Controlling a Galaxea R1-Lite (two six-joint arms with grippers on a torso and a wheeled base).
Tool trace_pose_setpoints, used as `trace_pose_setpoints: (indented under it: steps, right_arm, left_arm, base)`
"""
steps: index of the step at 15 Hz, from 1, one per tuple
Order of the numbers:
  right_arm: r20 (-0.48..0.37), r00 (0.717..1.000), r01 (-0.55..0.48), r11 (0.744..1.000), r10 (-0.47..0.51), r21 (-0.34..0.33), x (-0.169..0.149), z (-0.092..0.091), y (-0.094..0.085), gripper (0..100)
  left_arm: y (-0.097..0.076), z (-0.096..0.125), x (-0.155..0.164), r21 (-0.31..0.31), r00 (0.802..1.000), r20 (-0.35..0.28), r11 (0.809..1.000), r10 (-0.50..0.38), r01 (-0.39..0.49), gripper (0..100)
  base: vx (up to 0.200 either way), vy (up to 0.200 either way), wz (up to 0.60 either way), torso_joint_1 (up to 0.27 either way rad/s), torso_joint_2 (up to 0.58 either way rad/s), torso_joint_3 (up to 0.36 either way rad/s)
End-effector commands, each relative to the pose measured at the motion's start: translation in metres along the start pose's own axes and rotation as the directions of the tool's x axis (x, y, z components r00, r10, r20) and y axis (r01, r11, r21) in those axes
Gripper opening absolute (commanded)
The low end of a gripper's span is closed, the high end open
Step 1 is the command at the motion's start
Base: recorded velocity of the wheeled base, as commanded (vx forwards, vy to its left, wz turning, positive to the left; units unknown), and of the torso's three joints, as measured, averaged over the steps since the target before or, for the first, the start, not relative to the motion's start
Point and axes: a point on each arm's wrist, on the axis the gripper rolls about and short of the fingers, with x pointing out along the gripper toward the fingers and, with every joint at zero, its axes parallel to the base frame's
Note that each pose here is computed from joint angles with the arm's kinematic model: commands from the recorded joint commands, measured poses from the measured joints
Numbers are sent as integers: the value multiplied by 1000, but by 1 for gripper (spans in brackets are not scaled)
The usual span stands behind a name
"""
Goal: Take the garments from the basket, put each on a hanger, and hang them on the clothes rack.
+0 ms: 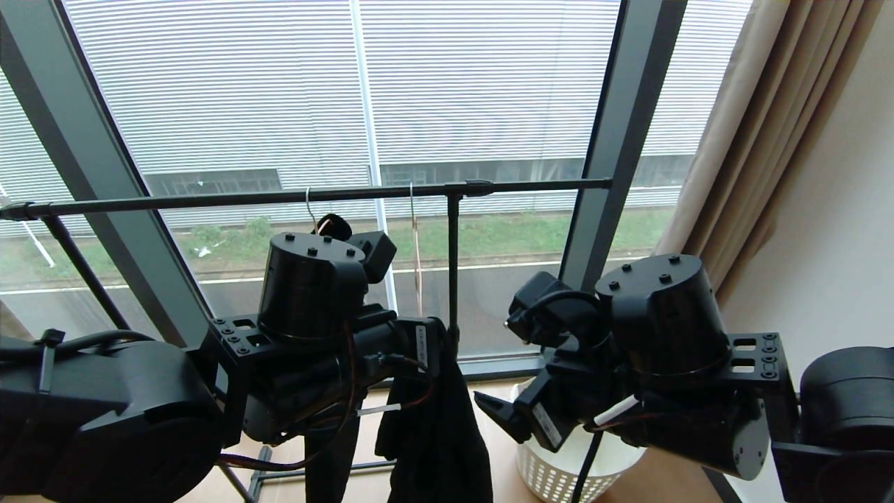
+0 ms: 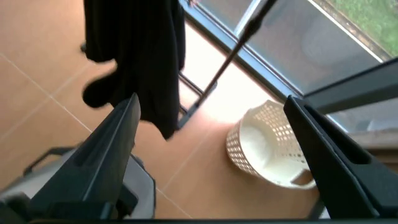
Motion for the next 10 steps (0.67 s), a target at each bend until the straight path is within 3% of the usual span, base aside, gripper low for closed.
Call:
trace_pose_setpoints:
  steps: [1, 3, 7, 10]
  right_arm:
    - [10, 1000, 5, 1000, -5, 3, 16, 2, 9, 100]
    - [50, 999, 22, 1000, -22, 14, 28, 8, 12, 100]
    - [23, 998, 54, 997, -55, 50, 45, 4, 12, 100]
    - [8, 996, 93, 992, -94, 84, 51, 2, -3, 100]
  left_arm:
    - [0, 0, -1, -1, 1000, 3, 1000, -1, 1, 0]
    - [-2, 0, -1, 2, 1000, 1, 1000, -6, 6, 0]
    - [-4, 0, -3, 4, 1000, 3, 1000, -10, 10, 0]
    - [-3, -2, -3, 5, 1000, -3, 1000, -9, 9, 0]
  base:
    - [0, 0, 0, 0, 0, 0]
    - [0, 0, 0, 0, 0, 0]
    - [0, 0, 0, 0, 0, 0]
    - [0, 0, 0, 0, 0, 0]
